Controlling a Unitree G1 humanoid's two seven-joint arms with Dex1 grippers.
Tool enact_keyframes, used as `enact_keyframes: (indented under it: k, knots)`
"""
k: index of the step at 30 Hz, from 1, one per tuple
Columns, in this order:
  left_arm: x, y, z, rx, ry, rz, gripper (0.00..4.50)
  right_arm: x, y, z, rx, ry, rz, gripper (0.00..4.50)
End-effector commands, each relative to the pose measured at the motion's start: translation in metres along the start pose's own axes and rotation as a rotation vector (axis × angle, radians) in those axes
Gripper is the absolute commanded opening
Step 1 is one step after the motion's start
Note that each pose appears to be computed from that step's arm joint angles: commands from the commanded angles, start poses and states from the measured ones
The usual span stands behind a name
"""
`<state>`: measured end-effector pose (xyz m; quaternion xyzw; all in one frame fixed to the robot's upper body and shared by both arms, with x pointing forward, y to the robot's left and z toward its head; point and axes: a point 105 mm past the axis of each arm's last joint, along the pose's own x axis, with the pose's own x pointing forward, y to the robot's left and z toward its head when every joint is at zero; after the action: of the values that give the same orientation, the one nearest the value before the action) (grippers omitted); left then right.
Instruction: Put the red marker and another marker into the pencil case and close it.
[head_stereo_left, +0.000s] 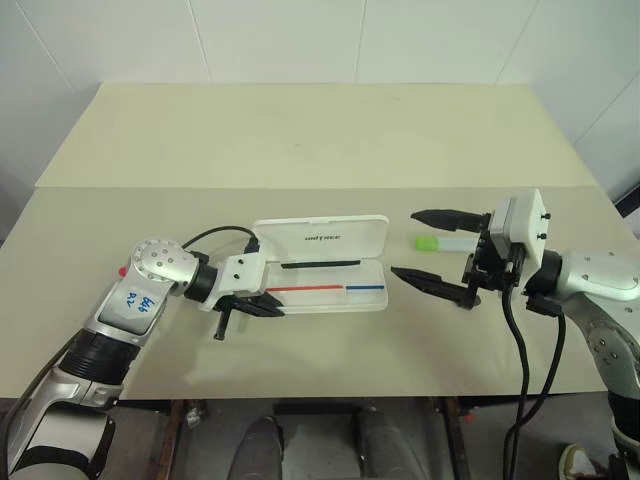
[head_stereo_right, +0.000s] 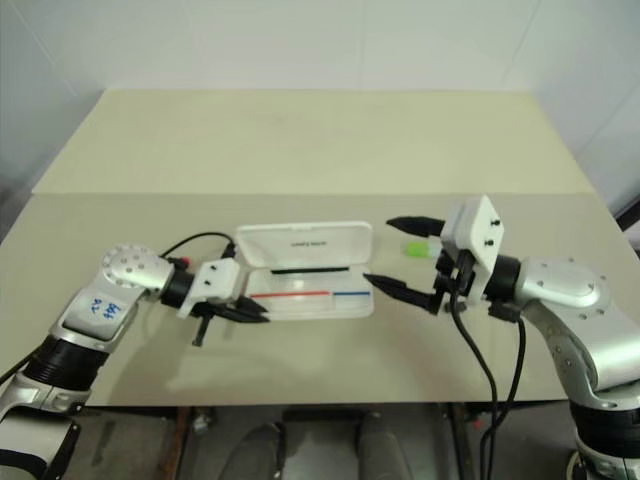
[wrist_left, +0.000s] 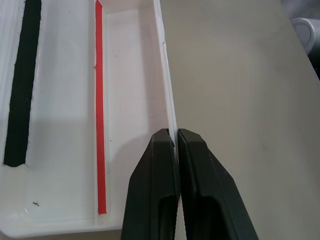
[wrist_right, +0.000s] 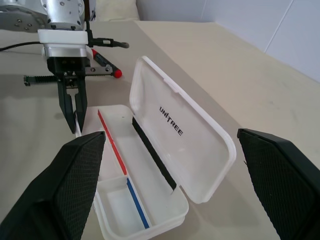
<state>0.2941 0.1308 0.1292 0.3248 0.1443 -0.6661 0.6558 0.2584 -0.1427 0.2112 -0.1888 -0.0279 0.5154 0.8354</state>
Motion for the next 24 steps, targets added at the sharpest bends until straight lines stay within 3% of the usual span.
enact_keyframes:
  k: [1, 7, 17, 24]
  knots:
    - [-0.003, 0.004, 0.0, 0.016, 0.018, 0.012, 0.03, -0.013, 0.006, 0.003, -0.035, 0.027, 0.014, 4.5]
    - [-0.003, 0.01, -0.003, 0.01, 0.042, 0.024, 0.03, -0.026, 0.009, -0.008, -0.034, 0.096, 0.041, 4.5]
    - [0.0, 0.008, -0.001, -0.028, 0.045, 0.02, 0.03, -0.019, 0.01, -0.004, -0.04, 0.074, 0.053, 4.5]
    - [0.0, 0.002, 0.022, -0.06, -0.076, -0.026, 2.2, -0.015, 0.008, -0.003, -0.042, 0.06, 0.056, 4.5]
